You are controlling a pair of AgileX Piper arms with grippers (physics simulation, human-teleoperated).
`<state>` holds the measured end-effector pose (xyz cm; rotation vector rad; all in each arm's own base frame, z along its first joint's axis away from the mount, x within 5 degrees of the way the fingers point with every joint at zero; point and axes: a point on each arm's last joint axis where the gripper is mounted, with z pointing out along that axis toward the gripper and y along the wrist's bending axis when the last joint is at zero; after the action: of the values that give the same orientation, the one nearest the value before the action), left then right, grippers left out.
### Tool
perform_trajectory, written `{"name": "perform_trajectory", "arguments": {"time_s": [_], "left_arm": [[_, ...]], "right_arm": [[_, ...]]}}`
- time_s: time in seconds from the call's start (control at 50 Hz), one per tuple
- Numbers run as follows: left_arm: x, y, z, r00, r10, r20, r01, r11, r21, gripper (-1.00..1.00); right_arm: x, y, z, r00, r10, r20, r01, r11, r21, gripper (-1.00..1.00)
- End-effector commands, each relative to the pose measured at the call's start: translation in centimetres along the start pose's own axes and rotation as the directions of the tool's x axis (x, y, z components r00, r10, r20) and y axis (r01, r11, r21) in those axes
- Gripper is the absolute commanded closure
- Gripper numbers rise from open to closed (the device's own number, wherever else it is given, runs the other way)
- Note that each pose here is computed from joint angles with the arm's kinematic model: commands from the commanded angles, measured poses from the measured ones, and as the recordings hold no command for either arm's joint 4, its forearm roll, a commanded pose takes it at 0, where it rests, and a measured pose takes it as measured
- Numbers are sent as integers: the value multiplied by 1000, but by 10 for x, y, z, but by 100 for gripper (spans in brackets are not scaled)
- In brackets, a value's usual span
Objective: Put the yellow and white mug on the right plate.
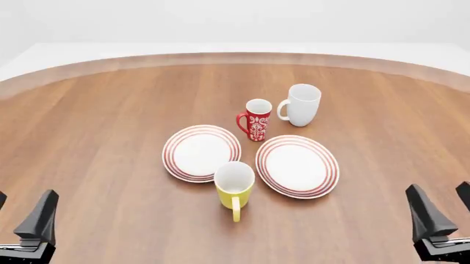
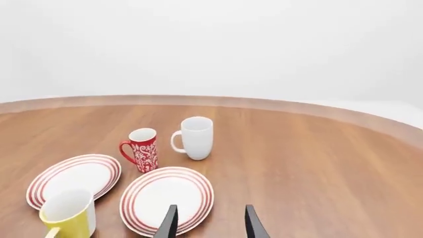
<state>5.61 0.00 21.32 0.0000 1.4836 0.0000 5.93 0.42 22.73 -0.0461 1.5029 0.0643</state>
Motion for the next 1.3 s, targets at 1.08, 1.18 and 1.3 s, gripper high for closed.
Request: {"name": "perform_trajectory", "arguments": {"time_s": [1.08, 1.18, 1.3], "left_arm": [[0, 0, 0, 1000, 0, 0, 0, 1000, 0, -100], [0, 0, 0, 1000, 0, 0, 0, 1000, 0, -100], [0, 0, 0, 1000, 0, 0, 0, 1000, 0, -100]], "right_arm": [[-125, 102, 89, 898, -9, -440, -236, 834, -499, -100], [-131, 110, 93, 896, -14, -444, -241, 823, -514, -100], [-132, 116, 98, 897, -45, -440, -220, 818, -532, -100]]}}
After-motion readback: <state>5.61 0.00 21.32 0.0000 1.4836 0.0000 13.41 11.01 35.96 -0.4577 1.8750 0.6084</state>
